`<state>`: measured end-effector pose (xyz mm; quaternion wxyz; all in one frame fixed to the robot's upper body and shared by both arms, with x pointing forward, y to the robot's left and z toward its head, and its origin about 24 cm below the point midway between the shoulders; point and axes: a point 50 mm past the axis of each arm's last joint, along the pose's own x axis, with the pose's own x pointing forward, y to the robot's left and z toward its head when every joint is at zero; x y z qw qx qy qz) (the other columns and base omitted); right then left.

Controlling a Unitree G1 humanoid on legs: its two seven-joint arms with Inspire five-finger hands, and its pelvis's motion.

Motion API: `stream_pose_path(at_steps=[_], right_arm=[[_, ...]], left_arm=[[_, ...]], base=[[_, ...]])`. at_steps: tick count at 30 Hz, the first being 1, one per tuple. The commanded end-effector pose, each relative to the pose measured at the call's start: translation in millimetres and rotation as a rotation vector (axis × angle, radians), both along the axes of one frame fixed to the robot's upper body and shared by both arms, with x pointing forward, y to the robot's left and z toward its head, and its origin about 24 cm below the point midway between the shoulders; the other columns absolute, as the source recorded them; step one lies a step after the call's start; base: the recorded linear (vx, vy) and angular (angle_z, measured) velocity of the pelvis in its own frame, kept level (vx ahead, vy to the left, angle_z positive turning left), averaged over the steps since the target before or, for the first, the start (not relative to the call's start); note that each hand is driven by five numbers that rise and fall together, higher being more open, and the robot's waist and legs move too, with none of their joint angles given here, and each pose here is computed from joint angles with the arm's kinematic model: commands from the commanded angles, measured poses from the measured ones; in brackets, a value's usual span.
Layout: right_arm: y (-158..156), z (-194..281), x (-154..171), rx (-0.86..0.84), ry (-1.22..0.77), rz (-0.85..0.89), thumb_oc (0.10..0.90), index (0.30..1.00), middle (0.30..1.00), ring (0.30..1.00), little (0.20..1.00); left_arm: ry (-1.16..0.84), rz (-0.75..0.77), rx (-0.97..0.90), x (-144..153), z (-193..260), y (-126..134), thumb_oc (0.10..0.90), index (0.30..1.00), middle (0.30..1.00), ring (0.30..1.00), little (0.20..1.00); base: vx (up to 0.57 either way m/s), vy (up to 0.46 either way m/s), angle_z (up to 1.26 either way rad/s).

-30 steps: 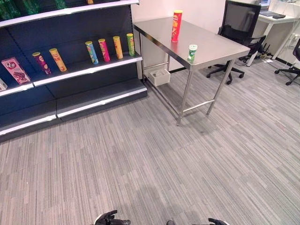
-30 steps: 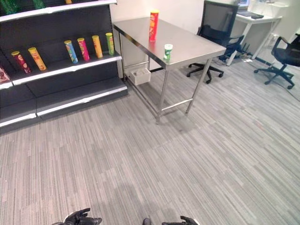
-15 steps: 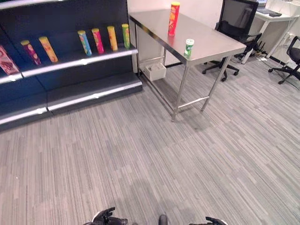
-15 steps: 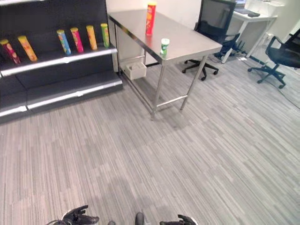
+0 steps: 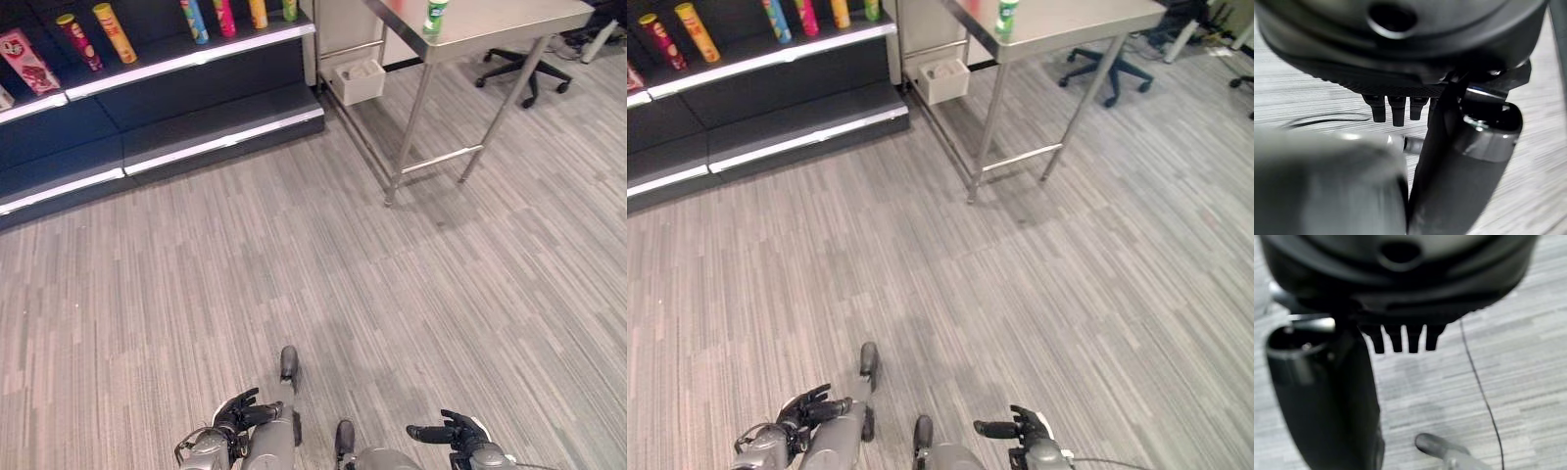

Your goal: Put the goods on the table back onto the shelves and tidy them up.

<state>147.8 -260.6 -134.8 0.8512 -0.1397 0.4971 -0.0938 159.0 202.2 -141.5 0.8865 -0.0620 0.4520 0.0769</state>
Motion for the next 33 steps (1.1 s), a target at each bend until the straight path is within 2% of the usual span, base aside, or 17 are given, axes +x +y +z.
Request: stream_pose_path(at_steps=[1,6,14,19,24,27,33], right_arm=[[1,-1,-13,-0.015,-0.022,0.046,0.800,0.900,0.900,0.900,0.900],[8,-3,-12,-0.001,-0.001,0.099,0.800,0.900,0.900,0.900,0.900],[6,2,-1,-0.003,-0.038,0.075,0.800,0.900,0.900,0.900,0.900],[3,0,-7,0.000,-0.022,0.048,0.800,0.900,0.900,0.900,0.900],[-3,-8,-33,-0.008,0.060,0.020,0.800,0.900,0.900,0.900,0.900],[-18,-8,-47,-0.022,0.080,-0.043,0.800,0.900,0.900,0.900,0.900],[-28,-2,-40,-0.044,0.056,-0.066,0.800,0.900,0.900,0.900,0.900]], left_arm=[[0.138,-0.016,0.117,-46,-11,30,0.800,0.900,0.900,0.900,0.900],[0.138,-0.011,0.142,-48,-9,39,0.800,0.900,0.900,0.900,0.900],[0.067,-0.013,0.168,-24,2,47,0.800,0.900,0.900,0.900,0.900],[0.041,-0.066,0.191,-11,5,43,0.800,0.900,0.900,0.900,0.900],[0.039,-0.115,0.183,-9,3,33,0.800,0.900,0.900,0.900,0.900],[0.019,-0.146,0.170,-4,4,24,0.800,0.900,0.900,0.900,0.900],[-0.007,-0.141,0.154,1,6,20,0.800,0.900,0.900,0.900,0.900]], base=[[0.40,0.194,-0.82],[0.35,0.187,-0.60],[0.27,0.228,0.09],[0.49,-0.062,0.34],[0.43,-0.098,0.68],[0.49,-0.258,0.57],[0.19,-0.156,0.24]])
